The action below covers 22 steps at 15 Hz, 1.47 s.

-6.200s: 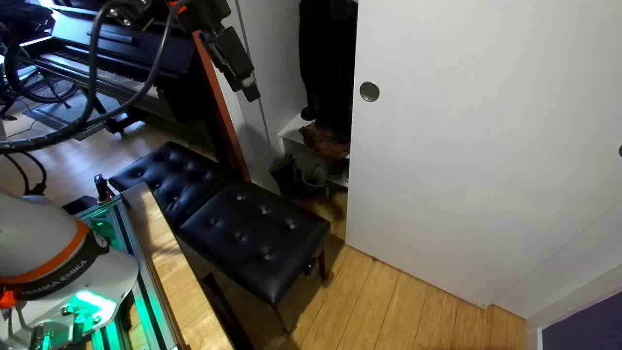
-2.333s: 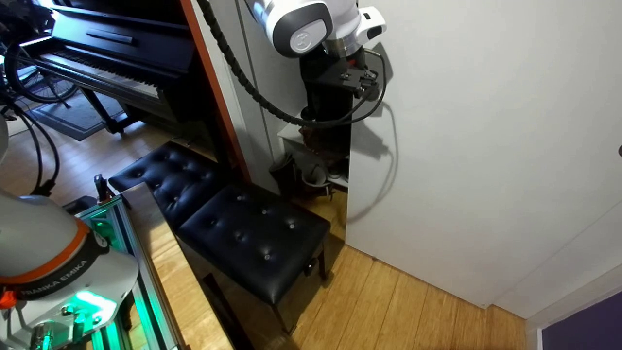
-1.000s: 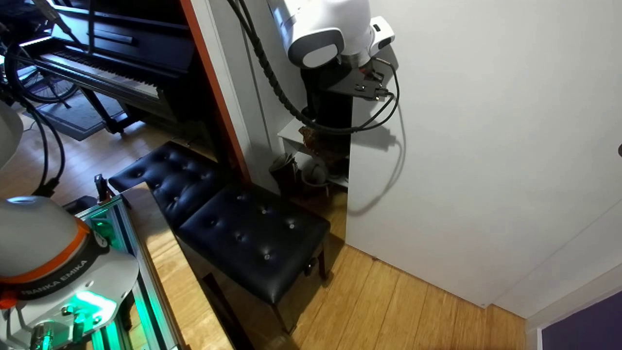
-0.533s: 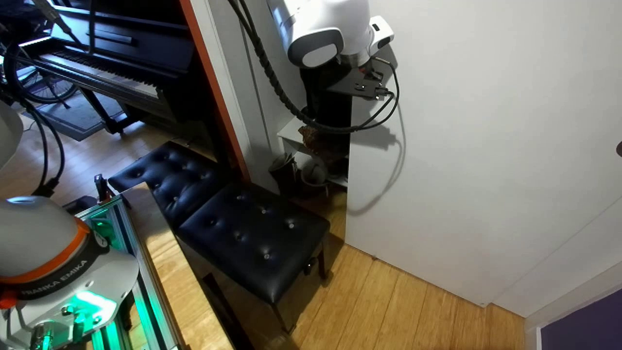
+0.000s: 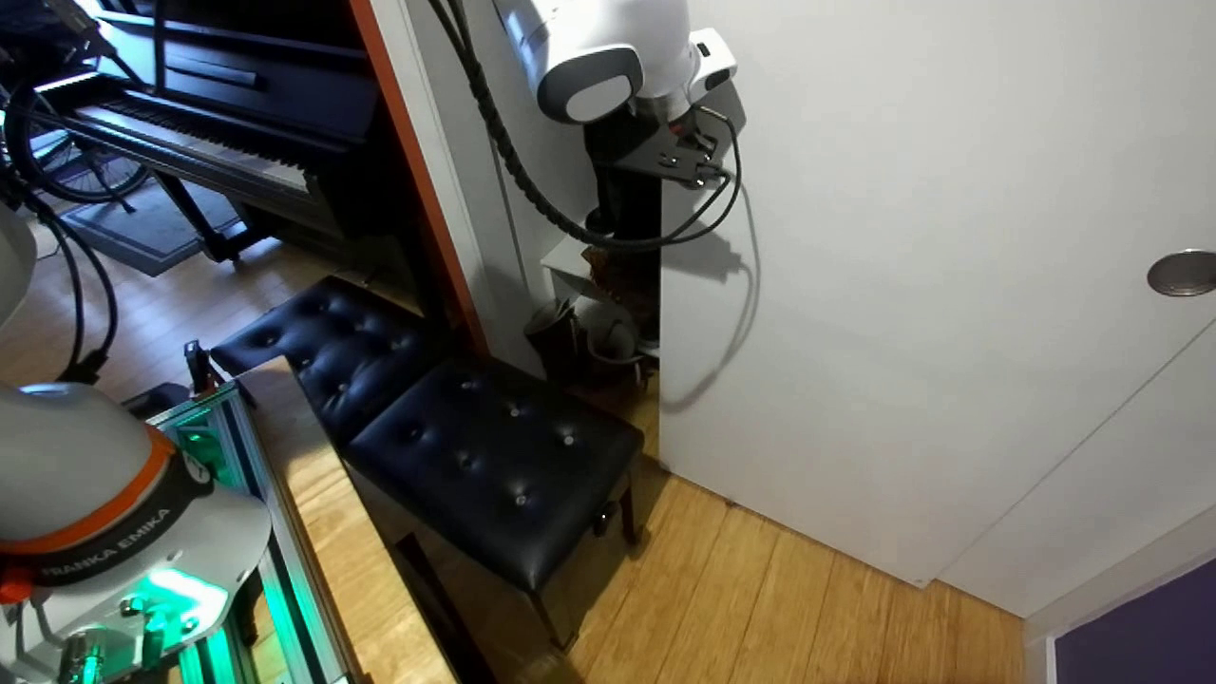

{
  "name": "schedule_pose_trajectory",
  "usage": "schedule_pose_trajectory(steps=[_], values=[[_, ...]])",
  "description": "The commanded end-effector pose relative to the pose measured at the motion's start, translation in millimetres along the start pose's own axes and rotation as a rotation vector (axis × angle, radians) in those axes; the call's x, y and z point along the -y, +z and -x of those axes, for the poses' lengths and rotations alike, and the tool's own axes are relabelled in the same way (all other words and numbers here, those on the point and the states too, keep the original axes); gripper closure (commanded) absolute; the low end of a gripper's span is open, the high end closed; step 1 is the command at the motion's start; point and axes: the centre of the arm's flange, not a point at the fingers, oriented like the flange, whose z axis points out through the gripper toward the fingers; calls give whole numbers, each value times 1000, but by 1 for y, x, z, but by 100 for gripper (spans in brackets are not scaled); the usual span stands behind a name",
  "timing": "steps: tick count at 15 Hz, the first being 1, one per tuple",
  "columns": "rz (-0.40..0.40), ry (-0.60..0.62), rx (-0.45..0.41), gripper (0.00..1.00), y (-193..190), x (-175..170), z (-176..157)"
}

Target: Slide the wardrobe door to the left

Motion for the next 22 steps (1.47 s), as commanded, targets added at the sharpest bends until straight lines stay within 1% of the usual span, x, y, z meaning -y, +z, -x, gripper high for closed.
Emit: schedule_pose_trajectory(steps=[1,5,9,15,18,22], values=[[-67,49,-4,100,11,75,-37],[-46,85,13,100,17,125,-41],[-14,53,50,100,26,179,-45],[59,12,97,100,36,251,-49],[84,16,114,100,38,278,-49],[73,12,122,100,38,304,-49]])
